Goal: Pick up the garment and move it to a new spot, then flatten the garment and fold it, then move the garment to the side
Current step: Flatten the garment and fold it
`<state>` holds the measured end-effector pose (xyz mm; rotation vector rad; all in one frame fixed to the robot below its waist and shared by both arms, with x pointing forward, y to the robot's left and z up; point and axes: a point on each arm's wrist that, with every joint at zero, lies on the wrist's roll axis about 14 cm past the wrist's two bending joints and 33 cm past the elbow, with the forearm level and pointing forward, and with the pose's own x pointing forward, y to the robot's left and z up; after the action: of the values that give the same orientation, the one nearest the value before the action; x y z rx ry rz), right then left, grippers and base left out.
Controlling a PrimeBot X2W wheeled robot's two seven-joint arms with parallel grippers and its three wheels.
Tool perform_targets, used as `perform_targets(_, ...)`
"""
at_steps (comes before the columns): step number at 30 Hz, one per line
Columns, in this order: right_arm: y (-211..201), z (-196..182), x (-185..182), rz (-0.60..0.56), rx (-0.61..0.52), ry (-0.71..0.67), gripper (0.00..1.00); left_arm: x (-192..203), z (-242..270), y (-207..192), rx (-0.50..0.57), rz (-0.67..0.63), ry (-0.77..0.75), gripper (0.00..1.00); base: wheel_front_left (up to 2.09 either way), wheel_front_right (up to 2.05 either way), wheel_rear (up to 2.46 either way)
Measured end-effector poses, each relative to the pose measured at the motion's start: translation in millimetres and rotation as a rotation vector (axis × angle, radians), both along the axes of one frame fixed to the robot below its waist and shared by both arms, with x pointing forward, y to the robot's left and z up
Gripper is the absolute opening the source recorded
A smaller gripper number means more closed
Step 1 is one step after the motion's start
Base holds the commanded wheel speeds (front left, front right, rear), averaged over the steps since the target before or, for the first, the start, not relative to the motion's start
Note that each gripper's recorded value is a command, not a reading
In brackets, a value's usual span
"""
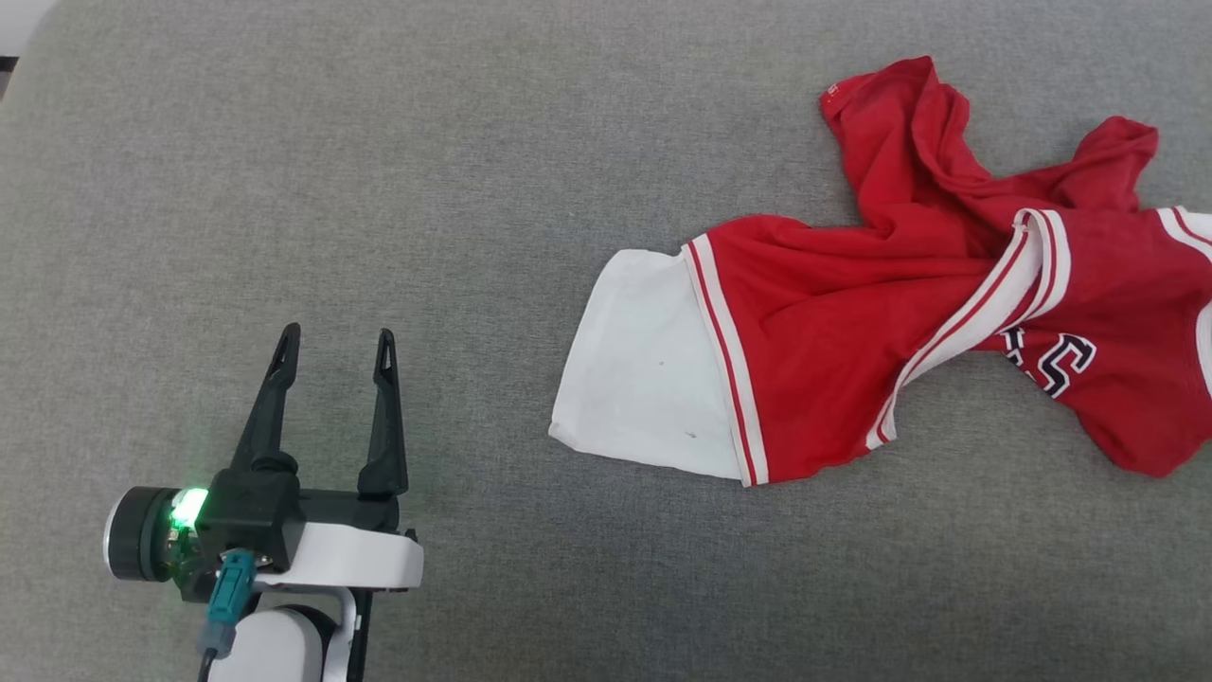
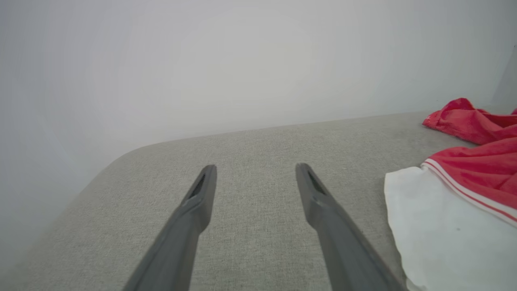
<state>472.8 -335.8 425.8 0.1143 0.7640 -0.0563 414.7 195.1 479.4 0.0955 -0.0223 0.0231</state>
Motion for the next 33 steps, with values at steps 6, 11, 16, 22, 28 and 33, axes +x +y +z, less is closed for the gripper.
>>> perform_targets(6, -24.8, -18.3, -31.1, -0.129, 0.035, 0.002, 0.0, -0.2, -0.6, 1.9, 0.001, 0.002, 0.001, 1.0, 0.0, 0.0, 0.0)
perform_targets(11, -46.0, -14.1, -50.8, -0.238, 0.046, -0.067, 0.0, 1.0, -1.9, 4.1, 0.004, 0.004, 0.004, 1.0, 0.0, 0.0, 0.0)
perform_targets(16, -48.8, -14.4, -77.8, -0.284, 0.067, -0.08, 0.0, 3.8, -1.7, 1.1, -0.001, -0.008, 0.001, 1.0, 0.0, 0.0, 0.0)
perform_targets(22, -47.7, -21.5, -100.7, -0.306, 0.065, -0.045, 0.0, 9.3, -5.3, -10.2, -0.011, -0.053, 0.007, 1.0, 0.0, 0.0, 0.0)
perform_targets(28, -53.1, -17.0, -100.8, -0.347, 0.059, -0.103, 0.83, 14.9, -4.4, -28.2, -0.008, -0.15, 0.005, 1.0, 0.0, 0.0, 0.0)
perform_targets(33, -65.9, 0.5, -102.3, -0.378, 0.024, -0.191, 1.0, 13.2, -8.6, -44.8, 0.018, -0.28, 0.029, 1.0, 0.0, 0.0, 0.0)
